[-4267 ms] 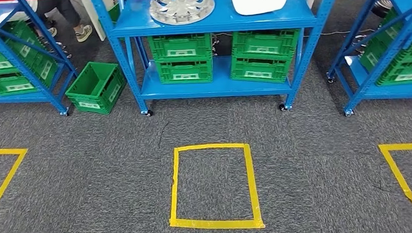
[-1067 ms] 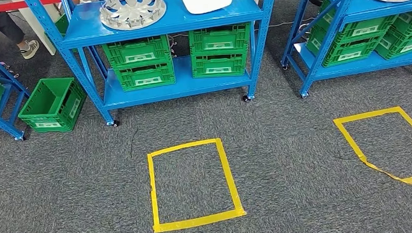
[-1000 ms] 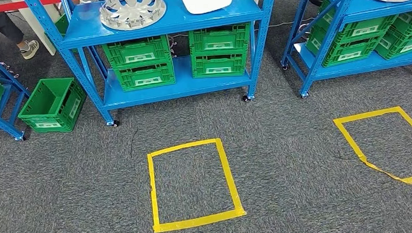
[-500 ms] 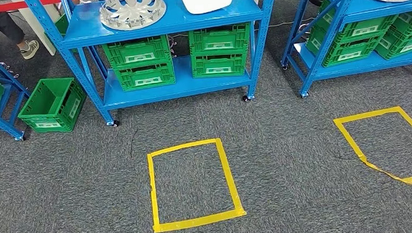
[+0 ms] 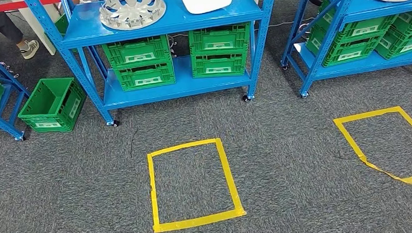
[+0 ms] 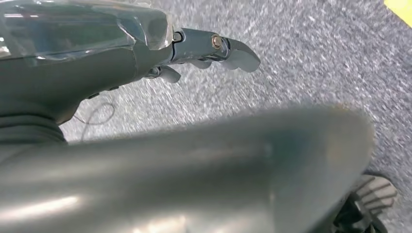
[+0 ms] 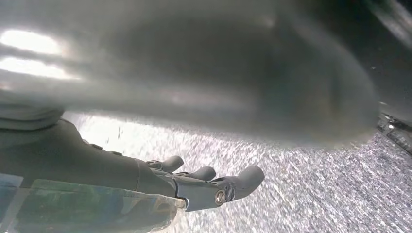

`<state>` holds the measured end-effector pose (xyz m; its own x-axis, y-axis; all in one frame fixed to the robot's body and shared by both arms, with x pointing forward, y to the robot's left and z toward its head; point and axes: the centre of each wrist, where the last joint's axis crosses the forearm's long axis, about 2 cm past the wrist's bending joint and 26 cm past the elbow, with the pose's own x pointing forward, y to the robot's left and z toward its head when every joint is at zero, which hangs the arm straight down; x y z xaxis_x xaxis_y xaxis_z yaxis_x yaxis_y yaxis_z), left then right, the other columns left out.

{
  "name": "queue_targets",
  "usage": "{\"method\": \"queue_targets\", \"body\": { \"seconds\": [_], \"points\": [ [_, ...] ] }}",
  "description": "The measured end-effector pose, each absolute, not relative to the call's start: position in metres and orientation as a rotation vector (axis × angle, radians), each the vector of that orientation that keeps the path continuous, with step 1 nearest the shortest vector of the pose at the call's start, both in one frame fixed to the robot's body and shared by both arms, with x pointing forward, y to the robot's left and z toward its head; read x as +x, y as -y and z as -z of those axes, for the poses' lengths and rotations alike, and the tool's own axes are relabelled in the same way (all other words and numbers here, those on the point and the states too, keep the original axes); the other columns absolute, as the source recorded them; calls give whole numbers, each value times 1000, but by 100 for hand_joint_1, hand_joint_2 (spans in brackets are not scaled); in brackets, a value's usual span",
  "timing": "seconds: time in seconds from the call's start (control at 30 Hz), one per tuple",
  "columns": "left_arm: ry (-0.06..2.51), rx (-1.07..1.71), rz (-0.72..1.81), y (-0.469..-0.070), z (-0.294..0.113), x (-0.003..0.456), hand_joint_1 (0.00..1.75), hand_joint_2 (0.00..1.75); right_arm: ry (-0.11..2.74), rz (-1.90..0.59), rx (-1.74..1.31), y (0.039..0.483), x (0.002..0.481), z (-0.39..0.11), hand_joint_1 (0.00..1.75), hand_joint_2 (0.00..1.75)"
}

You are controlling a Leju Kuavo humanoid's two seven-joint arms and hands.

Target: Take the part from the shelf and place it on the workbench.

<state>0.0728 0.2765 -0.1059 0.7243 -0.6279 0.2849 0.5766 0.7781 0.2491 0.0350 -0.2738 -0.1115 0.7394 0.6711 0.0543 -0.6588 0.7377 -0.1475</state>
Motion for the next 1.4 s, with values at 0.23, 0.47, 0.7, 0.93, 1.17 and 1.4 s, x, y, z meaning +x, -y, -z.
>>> {"method": "queue_targets", "body": {
  "seconds": [0.23,0.47,0.7,0.93,1.17,1.4],
  "points": [
    [392,142,723,-272,102,90,0,175,98,-667,-113,275,31,112,0,175],
    [397,152,749,-272,100,96,0,175,90,-644,-115,277,30,112,0,175],
    [395,165,735,-274,100,100,0,175,90,-666,-117,275,36,112,0,175],
    [400,173,717,-275,100,99,0,175,91,-685,-118,272,43,111,0,175],
    [393,184,693,-277,100,98,0,175,80,-697,-115,271,46,110,0,175],
    [309,145,656,-280,102,91,0,175,2,-693,-89,270,52,110,0,175]
  ]
}}
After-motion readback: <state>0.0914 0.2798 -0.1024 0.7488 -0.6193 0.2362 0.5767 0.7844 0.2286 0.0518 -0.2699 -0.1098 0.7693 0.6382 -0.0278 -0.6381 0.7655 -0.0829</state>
